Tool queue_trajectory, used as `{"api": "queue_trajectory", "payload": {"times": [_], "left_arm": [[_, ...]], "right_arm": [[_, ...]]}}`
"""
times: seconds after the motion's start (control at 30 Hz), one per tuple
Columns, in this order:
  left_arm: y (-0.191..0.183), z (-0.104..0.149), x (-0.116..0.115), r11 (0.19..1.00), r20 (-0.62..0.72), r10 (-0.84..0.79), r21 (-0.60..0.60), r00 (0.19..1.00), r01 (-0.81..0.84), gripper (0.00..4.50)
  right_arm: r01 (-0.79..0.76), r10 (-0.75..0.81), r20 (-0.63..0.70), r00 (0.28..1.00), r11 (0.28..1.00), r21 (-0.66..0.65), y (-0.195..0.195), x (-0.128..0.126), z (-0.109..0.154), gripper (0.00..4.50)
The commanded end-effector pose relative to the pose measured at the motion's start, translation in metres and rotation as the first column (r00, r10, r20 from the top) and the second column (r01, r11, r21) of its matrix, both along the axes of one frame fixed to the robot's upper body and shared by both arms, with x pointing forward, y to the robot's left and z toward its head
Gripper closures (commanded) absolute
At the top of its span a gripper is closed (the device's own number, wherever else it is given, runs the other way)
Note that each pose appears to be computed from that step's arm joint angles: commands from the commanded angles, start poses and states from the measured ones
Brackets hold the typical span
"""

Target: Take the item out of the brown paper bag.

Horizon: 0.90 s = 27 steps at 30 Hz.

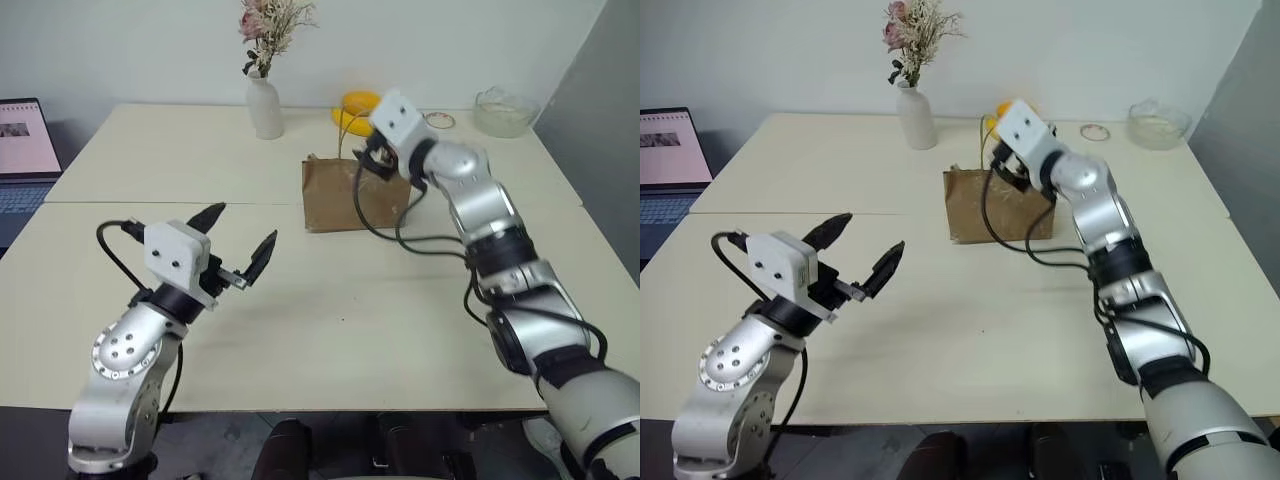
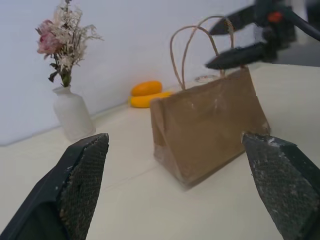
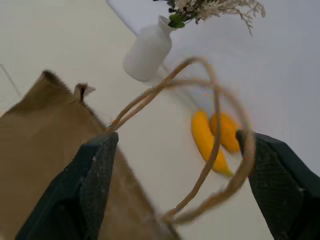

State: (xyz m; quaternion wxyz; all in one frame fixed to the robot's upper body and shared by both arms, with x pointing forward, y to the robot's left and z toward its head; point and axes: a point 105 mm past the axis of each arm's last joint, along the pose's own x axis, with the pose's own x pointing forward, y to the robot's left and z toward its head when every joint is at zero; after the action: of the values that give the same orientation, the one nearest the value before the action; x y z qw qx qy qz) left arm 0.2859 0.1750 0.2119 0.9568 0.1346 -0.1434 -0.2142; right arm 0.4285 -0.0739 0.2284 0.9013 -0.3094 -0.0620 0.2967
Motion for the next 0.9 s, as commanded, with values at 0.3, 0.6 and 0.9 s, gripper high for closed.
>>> {"api": "queue_trajectory", "payload": {"times": [0.3, 0.6, 0.9], "left_arm": [[-0.003, 0.04, 0.085, 0.99, -0.004, -0.095, 0.104, 0.995, 0.095, 1.5], [-0.024, 0.042, 0.182, 0.985, -0.103, -0.01, 0.168, 0.995, 0.027, 3.01], [-0.058, 0.028, 0.189, 0.949, -0.203, -0.058, 0.292, 0.977, 0.117, 3.01]], "right_arm": [[-0.027, 0.014, 0.042, 0.999, 0.942, 0.334, -0.025, -0.104, -0.021, 0.74], [-0.012, -0.008, 0.052, 0.999, 0.926, 0.377, -0.03, -0.14, -0.026, 0.74], [0.016, -0.022, 0.013, 1.0, 0.923, 0.384, -0.033, -0.157, -0.034, 0.74]]}}
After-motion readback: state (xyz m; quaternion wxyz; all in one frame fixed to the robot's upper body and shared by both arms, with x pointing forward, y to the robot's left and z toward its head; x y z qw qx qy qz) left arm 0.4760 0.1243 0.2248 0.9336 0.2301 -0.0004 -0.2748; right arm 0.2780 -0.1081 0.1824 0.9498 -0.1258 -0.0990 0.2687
